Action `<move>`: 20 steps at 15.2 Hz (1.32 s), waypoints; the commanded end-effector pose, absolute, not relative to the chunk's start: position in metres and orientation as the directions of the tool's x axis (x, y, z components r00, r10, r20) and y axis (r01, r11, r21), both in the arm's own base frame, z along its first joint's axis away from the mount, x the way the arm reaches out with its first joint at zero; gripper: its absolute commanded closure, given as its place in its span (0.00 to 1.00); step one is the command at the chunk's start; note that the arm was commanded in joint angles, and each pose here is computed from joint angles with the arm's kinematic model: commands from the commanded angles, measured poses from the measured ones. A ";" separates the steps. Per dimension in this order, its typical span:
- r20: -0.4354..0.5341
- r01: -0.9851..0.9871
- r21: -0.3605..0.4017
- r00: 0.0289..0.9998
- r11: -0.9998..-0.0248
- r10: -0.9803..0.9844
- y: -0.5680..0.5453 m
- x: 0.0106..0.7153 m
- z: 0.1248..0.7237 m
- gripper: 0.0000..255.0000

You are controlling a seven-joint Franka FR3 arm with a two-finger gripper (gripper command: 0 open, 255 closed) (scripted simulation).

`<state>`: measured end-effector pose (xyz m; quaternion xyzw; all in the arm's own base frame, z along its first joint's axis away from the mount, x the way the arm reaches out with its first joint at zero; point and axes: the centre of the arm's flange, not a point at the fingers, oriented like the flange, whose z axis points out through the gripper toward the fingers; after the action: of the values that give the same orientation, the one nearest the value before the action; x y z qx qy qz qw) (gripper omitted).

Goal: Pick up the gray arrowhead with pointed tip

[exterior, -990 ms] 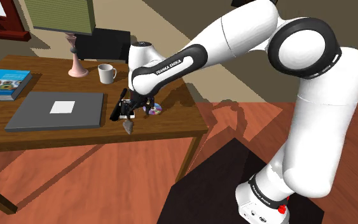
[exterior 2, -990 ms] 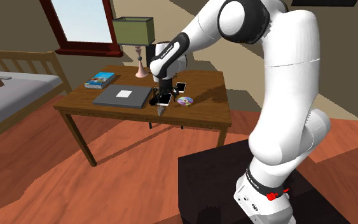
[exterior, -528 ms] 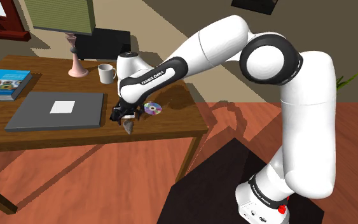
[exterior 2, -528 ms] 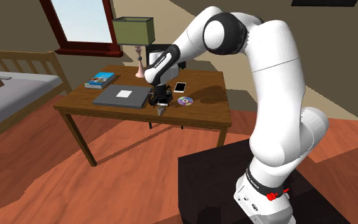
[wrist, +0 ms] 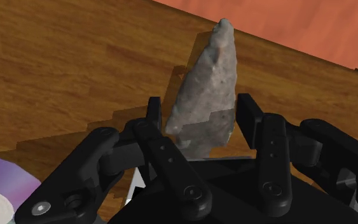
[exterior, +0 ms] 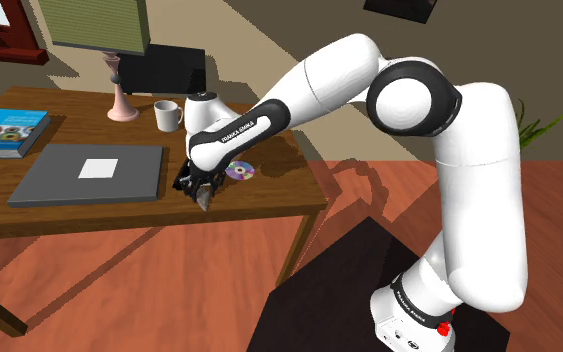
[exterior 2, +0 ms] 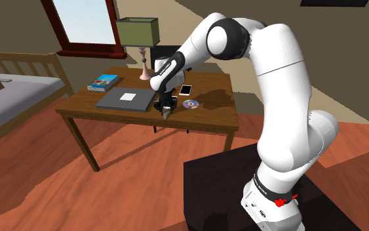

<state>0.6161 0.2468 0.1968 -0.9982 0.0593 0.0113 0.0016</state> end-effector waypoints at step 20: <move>-0.022 -0.114 -0.006 0.993 -0.993 -0.114 0.250 0.614 0.256 1.00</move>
<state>0.6156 0.2503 0.2513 -0.9983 0.0571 0.0108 0.0039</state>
